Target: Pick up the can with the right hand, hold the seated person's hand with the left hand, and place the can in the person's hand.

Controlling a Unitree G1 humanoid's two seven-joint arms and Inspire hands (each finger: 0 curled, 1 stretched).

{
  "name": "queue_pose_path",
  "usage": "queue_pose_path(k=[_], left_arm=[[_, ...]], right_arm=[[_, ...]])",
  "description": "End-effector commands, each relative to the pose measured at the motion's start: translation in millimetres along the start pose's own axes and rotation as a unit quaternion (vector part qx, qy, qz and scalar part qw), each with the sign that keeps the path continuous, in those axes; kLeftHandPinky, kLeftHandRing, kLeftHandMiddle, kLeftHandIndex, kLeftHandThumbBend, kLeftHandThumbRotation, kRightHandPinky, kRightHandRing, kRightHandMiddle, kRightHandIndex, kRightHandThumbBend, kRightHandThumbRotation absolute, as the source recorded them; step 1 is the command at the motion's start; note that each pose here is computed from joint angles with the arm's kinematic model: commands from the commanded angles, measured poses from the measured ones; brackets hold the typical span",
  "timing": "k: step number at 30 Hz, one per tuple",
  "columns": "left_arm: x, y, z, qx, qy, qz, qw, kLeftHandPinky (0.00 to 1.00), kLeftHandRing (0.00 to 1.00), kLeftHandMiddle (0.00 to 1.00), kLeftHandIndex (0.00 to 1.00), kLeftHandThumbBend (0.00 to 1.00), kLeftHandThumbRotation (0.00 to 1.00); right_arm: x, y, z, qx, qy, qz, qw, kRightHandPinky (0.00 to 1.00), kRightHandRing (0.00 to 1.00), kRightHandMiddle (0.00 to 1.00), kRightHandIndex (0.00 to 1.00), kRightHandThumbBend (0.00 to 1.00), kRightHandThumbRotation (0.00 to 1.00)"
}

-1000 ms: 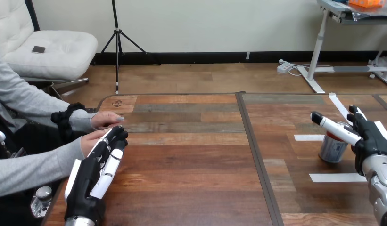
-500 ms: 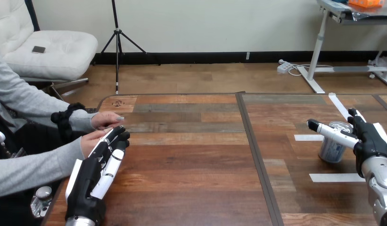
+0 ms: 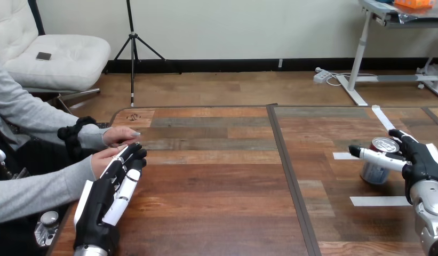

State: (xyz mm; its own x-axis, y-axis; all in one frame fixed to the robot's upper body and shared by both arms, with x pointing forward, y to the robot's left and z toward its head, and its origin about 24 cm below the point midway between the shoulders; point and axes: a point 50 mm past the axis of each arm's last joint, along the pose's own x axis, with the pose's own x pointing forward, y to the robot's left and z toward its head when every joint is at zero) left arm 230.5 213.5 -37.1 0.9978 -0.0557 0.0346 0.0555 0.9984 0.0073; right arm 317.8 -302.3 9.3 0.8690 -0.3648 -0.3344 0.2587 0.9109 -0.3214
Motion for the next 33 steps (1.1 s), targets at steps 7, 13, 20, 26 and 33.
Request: queue_pose_path(k=[7,13,20,26,33], left_arm=[[17.8,2.4,18.4,0.007,-0.043,0.002,0.9991,0.89,0.87,0.86,0.86,0.39,0.69],[17.9,2.8,18.6,0.01,-0.042,-0.003,0.9991,0.9,0.88,0.86,0.86,0.37,0.68],[17.8,3.0,18.1,0.005,-0.042,-0.003,0.9991,0.9,0.88,0.86,0.86,0.37,0.68],[17.6,3.4,18.5,0.01,-0.042,-0.003,0.9991,0.89,0.87,0.86,0.86,0.36,0.68],[17.5,3.5,18.6,0.01,-0.042,-0.004,0.9991,0.89,0.88,0.86,0.86,0.35,0.68]], right_arm=[[3.4,6.6,19.3,0.002,-0.038,-0.013,0.9992,0.76,0.79,0.79,0.79,0.91,0.0],[3.3,6.8,18.4,-0.004,-0.034,-0.023,0.9991,0.65,0.71,0.73,0.74,0.88,0.0],[3.2,7.3,18.0,-0.014,-0.033,-0.03,0.9989,0.58,0.66,0.69,0.7,0.85,0.0],[3.1,7.2,17.5,-0.016,-0.032,-0.033,0.9988,0.52,0.6,0.66,0.67,0.82,0.0],[3.1,7.5,17.8,-0.018,-0.033,-0.035,0.9987,0.48,0.55,0.64,0.65,0.8,0.0]])
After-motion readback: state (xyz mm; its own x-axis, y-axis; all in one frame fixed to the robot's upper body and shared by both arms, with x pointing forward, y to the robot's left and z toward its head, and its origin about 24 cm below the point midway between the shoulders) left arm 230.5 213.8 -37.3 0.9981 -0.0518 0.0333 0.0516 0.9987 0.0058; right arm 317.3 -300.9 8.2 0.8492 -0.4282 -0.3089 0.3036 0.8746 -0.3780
